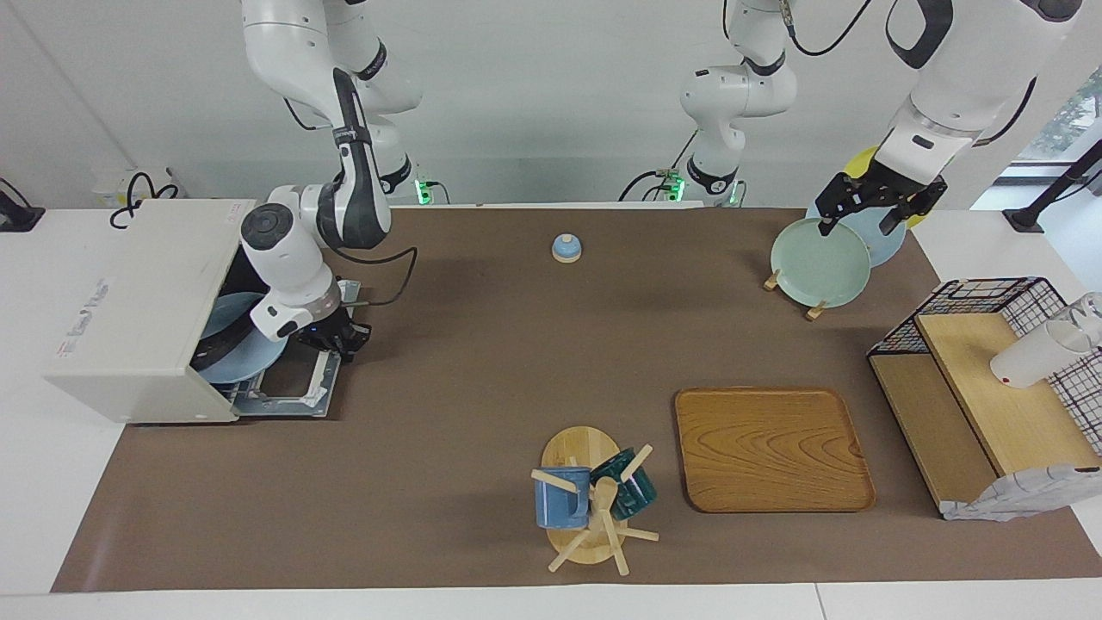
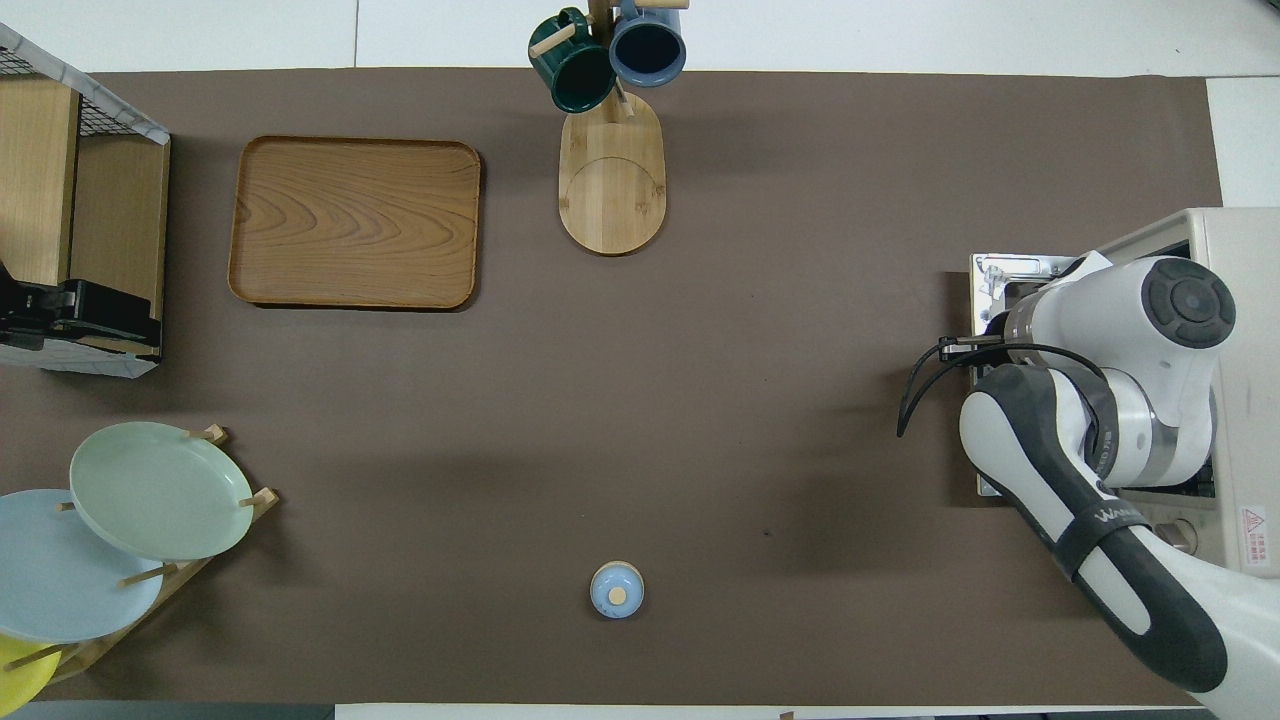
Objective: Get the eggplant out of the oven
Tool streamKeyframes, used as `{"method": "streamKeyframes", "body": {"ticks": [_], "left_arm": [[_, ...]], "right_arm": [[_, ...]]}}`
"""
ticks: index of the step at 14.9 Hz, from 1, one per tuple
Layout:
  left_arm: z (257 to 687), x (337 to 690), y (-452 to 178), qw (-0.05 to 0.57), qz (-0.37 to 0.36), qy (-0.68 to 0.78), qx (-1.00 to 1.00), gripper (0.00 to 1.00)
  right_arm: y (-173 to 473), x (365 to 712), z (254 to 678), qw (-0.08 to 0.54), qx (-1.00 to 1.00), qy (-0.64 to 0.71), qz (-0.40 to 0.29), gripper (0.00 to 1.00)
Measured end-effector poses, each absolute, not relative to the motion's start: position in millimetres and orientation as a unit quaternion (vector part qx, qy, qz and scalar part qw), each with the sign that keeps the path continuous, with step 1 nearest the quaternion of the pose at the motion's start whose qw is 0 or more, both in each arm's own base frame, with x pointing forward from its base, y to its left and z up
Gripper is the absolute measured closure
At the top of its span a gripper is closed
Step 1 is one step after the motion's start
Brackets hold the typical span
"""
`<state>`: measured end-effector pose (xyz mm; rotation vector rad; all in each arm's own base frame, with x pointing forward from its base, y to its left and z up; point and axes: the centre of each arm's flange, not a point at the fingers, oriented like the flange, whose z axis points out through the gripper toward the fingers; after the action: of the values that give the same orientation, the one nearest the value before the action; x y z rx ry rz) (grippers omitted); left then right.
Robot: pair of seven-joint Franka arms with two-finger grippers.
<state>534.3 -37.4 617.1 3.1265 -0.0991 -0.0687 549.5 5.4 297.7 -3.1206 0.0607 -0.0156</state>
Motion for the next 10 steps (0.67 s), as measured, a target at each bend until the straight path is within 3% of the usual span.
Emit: {"method": "streamKeyframes", "body": {"ticks": [4,7,10], "left_arm": [[617,534,-37,0.006,-0.022,-0.032,0.999,0.00],[617,534,-37,0.006,-0.022,-0.032,0.999,0.00],[617,534,-37,0.006,-0.022,-0.032,0.999,0.00]], "right_arm": [[17,559,313,0.013,-1.000,0.018,0.002,0.99],[31,578,359,0.015,-0.999,0.033,0.029,0.96],[5,590,403,-0.003,-0.998,0.044,0.043,0.68]]}}
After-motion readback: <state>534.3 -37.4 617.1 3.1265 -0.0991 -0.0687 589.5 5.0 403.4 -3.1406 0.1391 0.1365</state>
